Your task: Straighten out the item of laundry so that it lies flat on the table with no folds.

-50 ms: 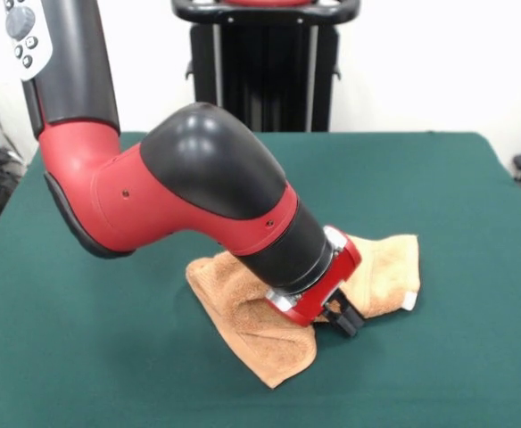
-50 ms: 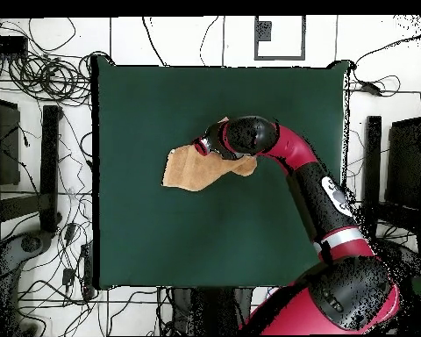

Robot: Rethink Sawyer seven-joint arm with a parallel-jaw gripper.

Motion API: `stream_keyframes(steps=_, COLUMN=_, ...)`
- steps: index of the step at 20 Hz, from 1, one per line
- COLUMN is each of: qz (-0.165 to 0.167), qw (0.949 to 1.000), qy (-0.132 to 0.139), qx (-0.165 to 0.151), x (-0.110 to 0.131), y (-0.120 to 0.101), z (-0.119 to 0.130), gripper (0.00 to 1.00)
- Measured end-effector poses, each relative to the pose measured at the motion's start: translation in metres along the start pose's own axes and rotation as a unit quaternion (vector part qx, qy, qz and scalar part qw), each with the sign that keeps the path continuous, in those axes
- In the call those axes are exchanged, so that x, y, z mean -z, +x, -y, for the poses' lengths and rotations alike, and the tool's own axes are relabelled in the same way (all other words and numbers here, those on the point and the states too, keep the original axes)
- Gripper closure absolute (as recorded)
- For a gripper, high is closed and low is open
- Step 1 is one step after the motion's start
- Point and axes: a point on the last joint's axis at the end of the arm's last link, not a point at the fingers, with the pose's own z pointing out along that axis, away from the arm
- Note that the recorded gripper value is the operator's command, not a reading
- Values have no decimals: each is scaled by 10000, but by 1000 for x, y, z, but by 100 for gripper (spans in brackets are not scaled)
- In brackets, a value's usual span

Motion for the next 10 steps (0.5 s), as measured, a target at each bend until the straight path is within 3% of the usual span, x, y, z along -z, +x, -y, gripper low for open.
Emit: stream_keyframes(steps=10, qz=-60, qw=9999, qy=58, qx=99, x=10, y=-2, z=-6, gripper=100)
